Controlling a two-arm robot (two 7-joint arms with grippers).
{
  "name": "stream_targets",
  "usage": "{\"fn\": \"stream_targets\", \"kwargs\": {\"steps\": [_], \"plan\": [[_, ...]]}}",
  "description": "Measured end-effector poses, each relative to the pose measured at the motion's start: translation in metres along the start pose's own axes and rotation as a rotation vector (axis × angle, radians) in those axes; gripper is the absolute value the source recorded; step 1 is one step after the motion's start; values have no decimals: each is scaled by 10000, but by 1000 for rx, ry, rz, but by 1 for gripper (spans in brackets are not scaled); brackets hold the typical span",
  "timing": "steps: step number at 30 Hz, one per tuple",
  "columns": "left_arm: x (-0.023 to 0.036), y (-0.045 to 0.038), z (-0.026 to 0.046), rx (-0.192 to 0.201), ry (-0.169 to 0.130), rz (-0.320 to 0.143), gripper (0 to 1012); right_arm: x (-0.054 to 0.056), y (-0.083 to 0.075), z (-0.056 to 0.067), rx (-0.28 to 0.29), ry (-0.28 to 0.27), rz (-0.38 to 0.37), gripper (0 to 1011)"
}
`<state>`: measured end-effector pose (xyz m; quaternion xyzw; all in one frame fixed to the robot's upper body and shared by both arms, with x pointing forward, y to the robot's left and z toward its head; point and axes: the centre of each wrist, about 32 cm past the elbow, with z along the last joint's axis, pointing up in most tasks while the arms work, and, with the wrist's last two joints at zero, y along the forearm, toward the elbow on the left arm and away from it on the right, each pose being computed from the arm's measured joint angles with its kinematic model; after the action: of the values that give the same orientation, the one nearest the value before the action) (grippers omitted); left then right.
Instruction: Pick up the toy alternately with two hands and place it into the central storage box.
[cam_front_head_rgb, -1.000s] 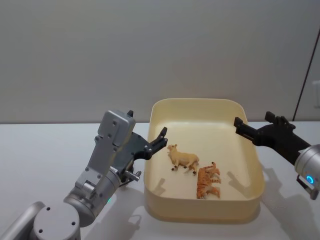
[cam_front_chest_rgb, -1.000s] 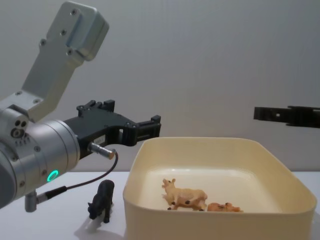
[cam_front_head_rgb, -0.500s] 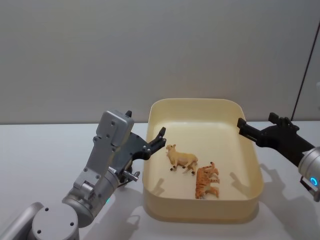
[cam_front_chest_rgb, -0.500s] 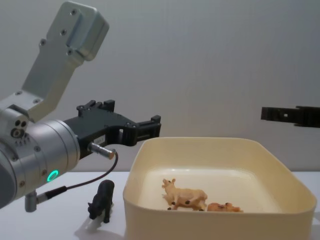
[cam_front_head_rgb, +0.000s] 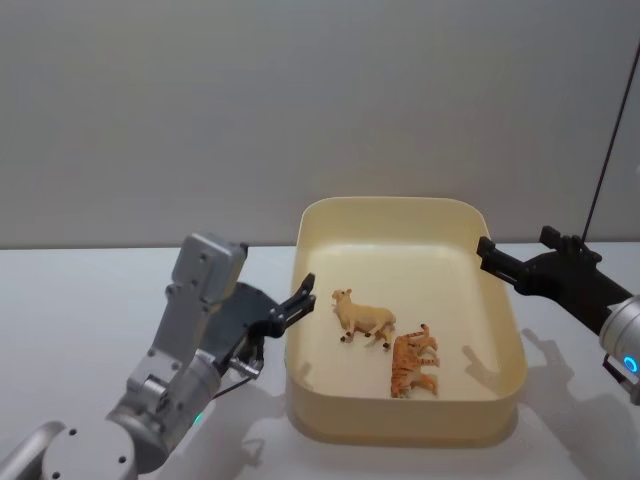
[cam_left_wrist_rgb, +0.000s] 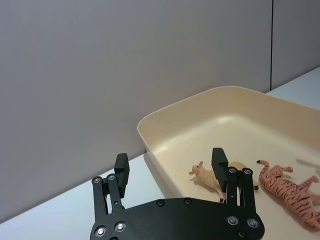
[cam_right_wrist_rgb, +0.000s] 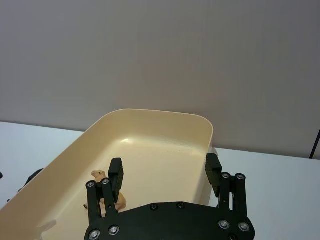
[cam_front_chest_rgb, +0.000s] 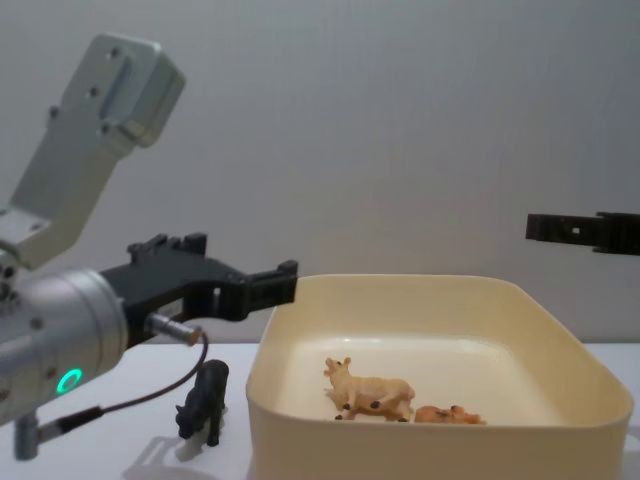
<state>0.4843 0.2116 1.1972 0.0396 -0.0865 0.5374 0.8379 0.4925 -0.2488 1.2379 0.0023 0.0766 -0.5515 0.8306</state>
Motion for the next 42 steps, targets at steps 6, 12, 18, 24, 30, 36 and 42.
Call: {"fn": "stream_targets", "kwargs": {"steps": [6, 12, 18, 24, 30, 36, 42], "plan": [[20, 118, -57, 30, 37, 19, 1001, 2, -3, 1, 0, 0, -1, 1001], [34, 198, -101, 59, 62, 36, 1001, 3, -6, 1, 1, 0, -2, 1001], [53, 247, -134, 98, 76, 42, 1001, 3, -8, 2, 1, 0, -2, 1001], [78, 263, -164, 144, 87, 45, 1001, 3, -9, 0, 0, 0, -2, 1001], [128, 258, -222, 191, 95, 39, 1001, 3, -9, 0, 0, 0, -2, 1001], [197, 233, -295, 227, 106, 32, 1001, 3, -9, 0, 0, 0, -2, 1001], [263, 202, -370, 246, 120, 26, 1001, 3, -9, 0, 0, 0, -2, 1001]]}}
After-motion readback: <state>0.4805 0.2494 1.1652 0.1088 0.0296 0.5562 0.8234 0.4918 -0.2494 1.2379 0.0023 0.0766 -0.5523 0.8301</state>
